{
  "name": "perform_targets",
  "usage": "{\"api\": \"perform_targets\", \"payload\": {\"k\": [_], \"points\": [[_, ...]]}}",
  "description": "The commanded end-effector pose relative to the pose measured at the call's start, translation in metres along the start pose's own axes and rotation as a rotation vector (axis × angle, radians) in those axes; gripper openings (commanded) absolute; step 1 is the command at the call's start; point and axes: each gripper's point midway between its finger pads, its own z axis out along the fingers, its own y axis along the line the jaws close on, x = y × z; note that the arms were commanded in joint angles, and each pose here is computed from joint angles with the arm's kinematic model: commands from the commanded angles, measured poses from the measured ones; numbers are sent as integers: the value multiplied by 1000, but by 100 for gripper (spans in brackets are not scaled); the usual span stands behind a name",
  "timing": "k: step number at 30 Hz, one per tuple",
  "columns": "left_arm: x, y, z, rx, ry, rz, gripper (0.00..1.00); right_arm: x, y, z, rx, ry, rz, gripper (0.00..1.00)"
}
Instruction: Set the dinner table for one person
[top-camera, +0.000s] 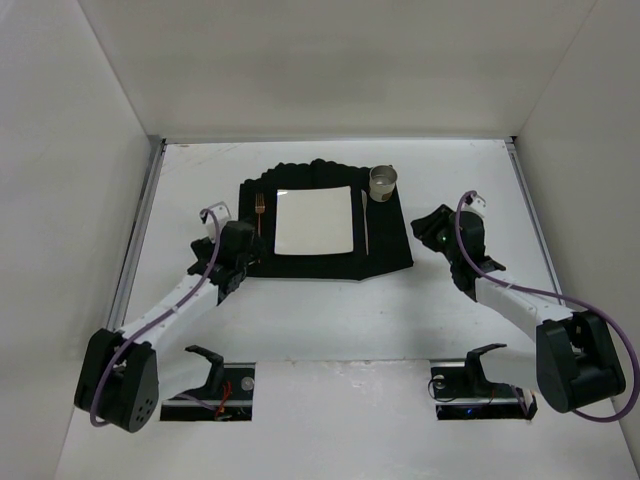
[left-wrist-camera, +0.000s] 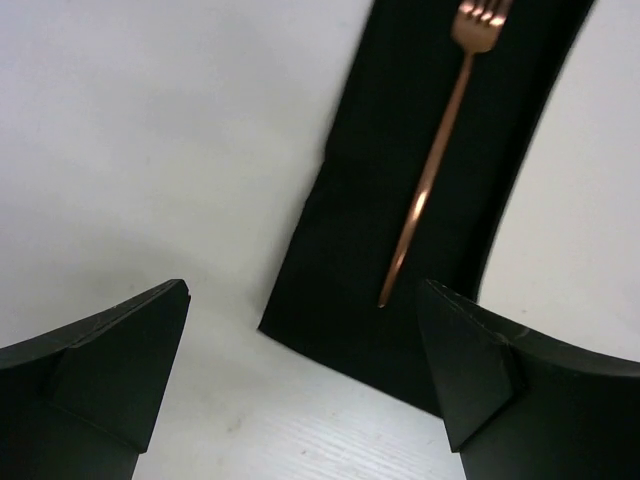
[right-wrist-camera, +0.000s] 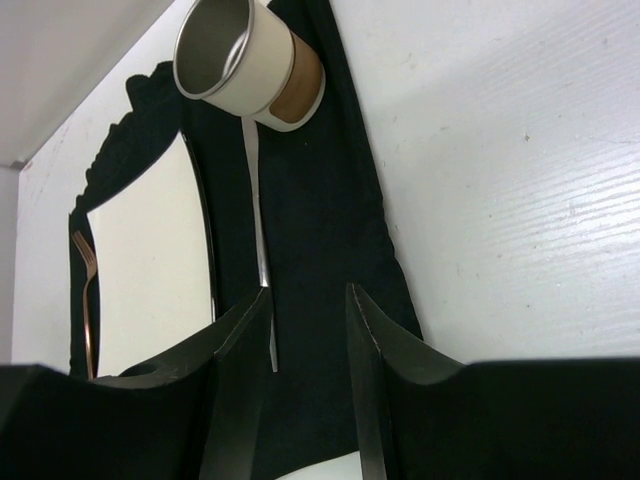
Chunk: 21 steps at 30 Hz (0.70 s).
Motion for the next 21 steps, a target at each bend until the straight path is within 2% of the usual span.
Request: {"api": "perform_targets", "payload": {"k": [1,8,13,21], "points": [[1,21,-5,-59,-27,-138,100,-18,15,2,-40,-72,-3,42],[-4,54,-15,-119,-76,-288,100,-19,16,-1,-47,-79,0,45],[-17,81,-21,-220,-114,-345,100,-24,14,-4,-47,-98,8,47],[-19,102,-24,-298,-148,-414,100,-26,12,-4,-40,-111,16,48]]}}
